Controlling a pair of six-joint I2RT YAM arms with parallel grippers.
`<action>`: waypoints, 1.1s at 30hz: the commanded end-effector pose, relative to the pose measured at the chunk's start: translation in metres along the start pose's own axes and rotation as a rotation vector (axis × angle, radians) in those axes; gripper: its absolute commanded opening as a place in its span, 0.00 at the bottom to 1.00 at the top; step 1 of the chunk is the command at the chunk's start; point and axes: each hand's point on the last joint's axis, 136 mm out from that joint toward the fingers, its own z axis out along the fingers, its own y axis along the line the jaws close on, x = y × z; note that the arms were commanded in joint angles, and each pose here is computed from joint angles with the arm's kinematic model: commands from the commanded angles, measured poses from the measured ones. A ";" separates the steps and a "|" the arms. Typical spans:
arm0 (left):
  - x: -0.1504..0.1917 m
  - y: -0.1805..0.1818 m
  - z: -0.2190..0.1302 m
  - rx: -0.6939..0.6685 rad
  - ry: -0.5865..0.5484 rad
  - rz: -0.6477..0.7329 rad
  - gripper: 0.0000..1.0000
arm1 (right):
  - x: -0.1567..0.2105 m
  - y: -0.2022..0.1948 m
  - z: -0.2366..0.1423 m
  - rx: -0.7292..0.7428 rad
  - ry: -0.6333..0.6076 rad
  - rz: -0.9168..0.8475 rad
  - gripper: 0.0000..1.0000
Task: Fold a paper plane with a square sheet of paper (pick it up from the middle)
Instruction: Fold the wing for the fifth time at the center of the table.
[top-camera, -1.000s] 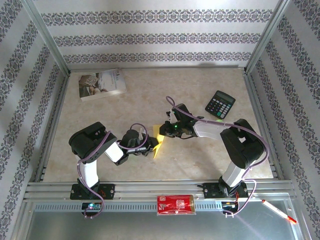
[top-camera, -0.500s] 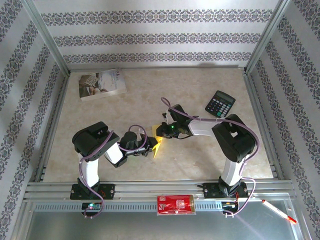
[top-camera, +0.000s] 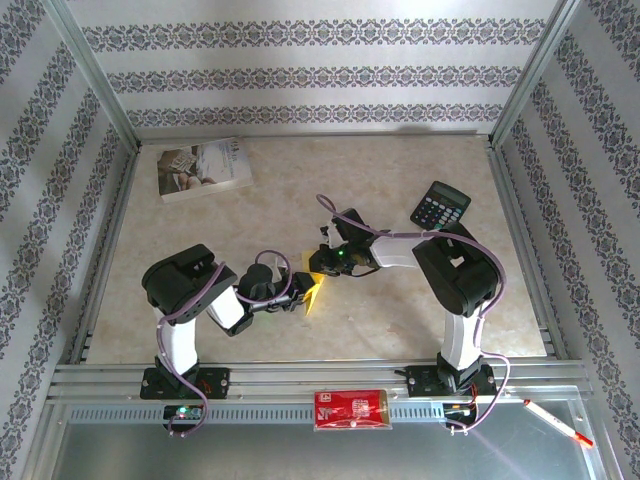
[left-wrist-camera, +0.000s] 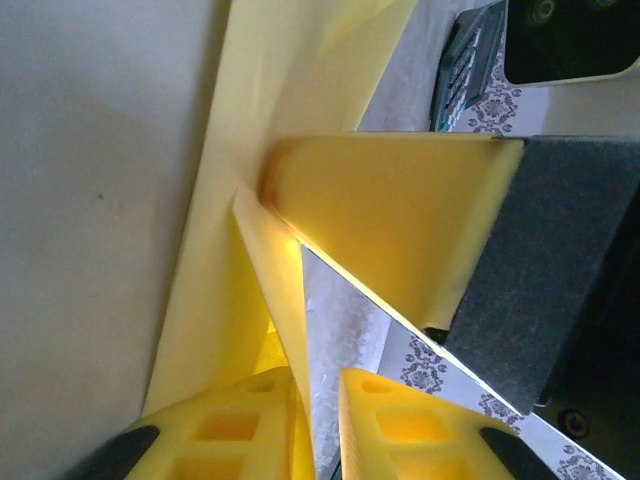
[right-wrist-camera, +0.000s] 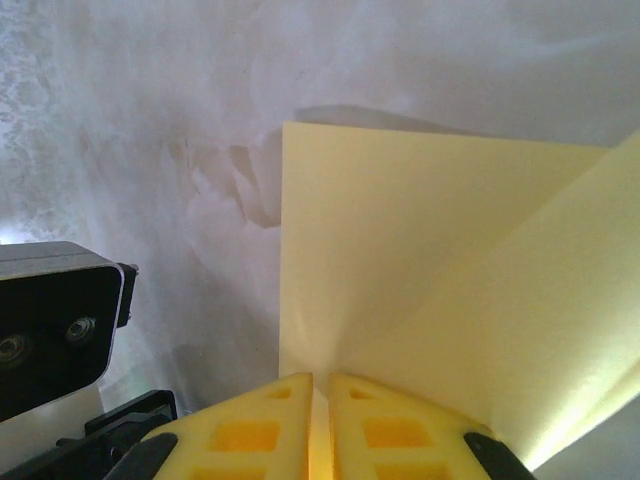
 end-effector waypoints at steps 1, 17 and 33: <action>0.006 0.042 -0.010 -0.158 -0.006 -0.047 0.21 | -0.002 0.007 0.007 -0.021 0.012 -0.034 0.13; 0.005 0.020 -0.044 -0.234 -0.057 0.090 0.39 | -0.003 0.005 0.008 -0.039 0.023 0.000 0.12; 0.011 0.008 -0.043 -0.538 0.090 0.466 0.64 | -0.006 0.004 0.010 -0.047 0.016 0.009 0.12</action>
